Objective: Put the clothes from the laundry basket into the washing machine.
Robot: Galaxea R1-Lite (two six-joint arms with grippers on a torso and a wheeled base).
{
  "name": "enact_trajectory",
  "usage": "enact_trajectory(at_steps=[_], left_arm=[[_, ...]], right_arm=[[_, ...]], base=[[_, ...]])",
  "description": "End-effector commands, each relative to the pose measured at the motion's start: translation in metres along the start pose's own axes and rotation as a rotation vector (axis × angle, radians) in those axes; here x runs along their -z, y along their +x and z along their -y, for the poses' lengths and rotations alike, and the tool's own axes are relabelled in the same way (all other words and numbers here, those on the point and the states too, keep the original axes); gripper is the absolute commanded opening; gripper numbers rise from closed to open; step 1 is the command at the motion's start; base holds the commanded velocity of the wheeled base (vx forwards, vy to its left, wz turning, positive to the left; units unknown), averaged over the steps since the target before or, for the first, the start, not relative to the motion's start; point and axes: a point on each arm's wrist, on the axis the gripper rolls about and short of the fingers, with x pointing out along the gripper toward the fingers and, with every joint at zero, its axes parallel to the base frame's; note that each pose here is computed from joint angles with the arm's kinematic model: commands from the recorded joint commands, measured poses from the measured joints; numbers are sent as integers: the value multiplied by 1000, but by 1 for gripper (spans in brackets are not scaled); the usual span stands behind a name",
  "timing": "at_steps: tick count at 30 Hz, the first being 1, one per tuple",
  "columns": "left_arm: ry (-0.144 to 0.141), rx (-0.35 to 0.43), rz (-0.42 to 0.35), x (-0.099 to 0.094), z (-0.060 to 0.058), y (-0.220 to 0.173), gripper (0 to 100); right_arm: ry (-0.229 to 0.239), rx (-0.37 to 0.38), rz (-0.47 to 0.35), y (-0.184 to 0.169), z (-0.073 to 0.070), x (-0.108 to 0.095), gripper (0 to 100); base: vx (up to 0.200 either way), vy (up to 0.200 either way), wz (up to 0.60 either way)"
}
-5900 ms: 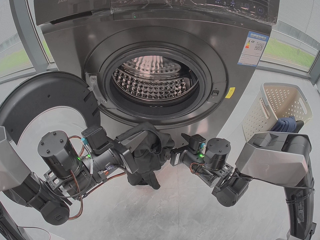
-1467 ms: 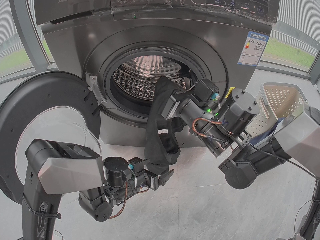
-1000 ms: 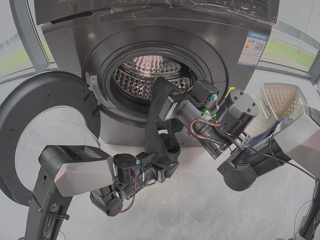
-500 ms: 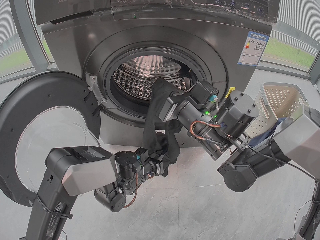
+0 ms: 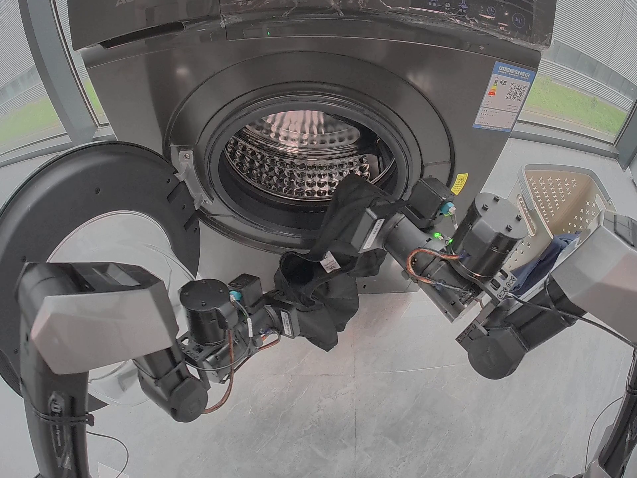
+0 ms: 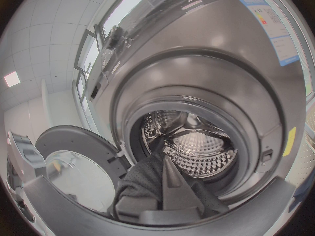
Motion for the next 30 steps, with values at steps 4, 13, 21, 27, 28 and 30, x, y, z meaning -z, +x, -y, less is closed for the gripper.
enact_trajectory(at_steps=[4, 13, 21, 27, 28, 30], left_arm=[[-49, -2, 87, -63, 4, -68, 0], [-45, 14, 190, -96, 8, -95, 0], [-83, 61, 272, -121, 12, -121, 0], [-79, 8, 345, -138, -3, -128, 0], [-79, 8, 345, -138, -3, -128, 0], [-77, 6, 385, -147, -4, -131, 0]], right_arm=[[-10, 87, -54, -42, 34, -4, 0], [29, 98, -76, -83, 36, -27, 0], [31, 89, -53, -80, 34, -32, 0], [27, 98, -24, -77, 35, -38, 0], [27, 98, -24, -77, 35, -38, 0], [26, 94, -3, -78, 33, -45, 0]], base=[[0, 0, 0], [0, 0, 0], [0, 0, 0], [0, 0, 0], [0, 0, 0], [0, 0, 0]])
